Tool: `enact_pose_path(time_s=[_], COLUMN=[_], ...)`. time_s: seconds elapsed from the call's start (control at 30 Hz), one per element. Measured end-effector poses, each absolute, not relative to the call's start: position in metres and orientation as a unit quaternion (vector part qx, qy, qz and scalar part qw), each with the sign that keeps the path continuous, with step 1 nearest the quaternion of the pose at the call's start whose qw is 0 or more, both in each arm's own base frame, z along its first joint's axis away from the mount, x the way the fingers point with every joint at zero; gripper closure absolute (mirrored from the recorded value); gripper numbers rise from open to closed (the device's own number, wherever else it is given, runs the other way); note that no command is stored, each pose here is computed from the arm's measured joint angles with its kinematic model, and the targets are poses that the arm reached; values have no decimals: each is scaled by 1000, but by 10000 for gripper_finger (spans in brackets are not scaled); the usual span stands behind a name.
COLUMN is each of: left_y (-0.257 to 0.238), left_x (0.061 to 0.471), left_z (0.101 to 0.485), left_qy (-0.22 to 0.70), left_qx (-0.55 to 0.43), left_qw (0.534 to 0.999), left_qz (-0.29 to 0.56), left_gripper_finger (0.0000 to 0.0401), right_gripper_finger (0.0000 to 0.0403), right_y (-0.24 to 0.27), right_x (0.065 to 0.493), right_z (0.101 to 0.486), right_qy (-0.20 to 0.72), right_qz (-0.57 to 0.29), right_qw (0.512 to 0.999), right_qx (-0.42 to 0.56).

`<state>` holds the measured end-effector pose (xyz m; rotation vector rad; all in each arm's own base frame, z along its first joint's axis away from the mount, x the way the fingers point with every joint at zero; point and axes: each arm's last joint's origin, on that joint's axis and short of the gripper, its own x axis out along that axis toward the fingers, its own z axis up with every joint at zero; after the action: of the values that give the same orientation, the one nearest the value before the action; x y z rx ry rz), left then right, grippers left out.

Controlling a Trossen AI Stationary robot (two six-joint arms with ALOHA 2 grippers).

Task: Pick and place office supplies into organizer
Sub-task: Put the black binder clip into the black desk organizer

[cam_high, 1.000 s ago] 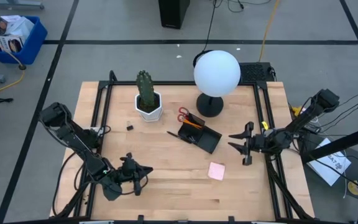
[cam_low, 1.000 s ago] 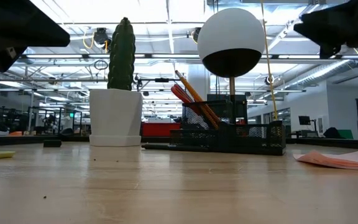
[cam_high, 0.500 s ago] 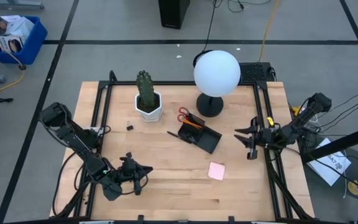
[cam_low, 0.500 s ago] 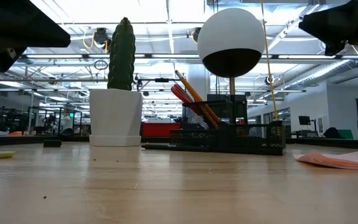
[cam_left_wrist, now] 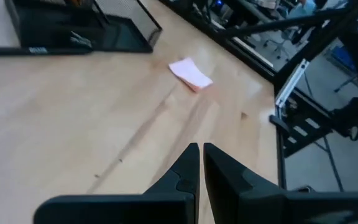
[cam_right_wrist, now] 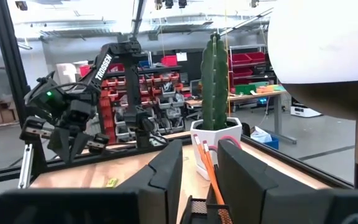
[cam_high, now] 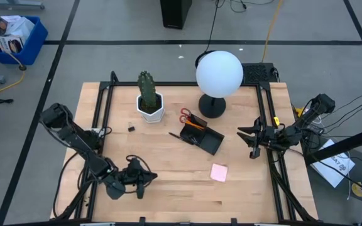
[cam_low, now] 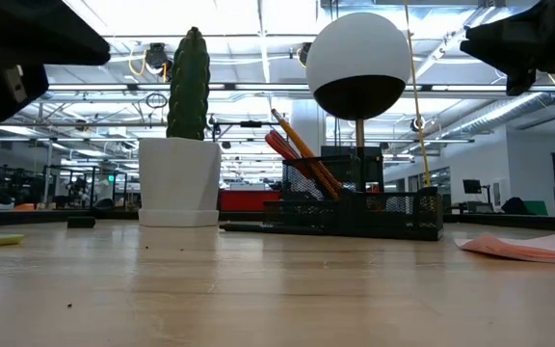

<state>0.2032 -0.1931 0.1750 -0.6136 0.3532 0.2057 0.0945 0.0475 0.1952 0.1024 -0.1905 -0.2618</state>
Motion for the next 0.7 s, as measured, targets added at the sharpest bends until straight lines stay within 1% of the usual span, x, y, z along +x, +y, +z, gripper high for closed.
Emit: enact_pose_path(time_s=[0.2,0.37,0.5,0.7], left_y=[-208,-223,-233,-254], left_x=[217,234,241,245], left_z=[179,179,171,162], left_qy=[183,224,275,349], left_qx=[-297,-293,-287,-322], left_qw=[931,922,905,857], left_qz=[103,119,153,200], left_gripper_finger=[377,369,336,286], right_gripper_finger=[304,303,303,303], right_y=[47,48,48,48], right_x=[95,95,95,95], right_z=[195,195,195,195], right_qy=[-95,-95,-95,-94], right_qz=[-130,-130,-130,-130], right_qw=[986,986,986,986], right_qx=[51,51,51,51])
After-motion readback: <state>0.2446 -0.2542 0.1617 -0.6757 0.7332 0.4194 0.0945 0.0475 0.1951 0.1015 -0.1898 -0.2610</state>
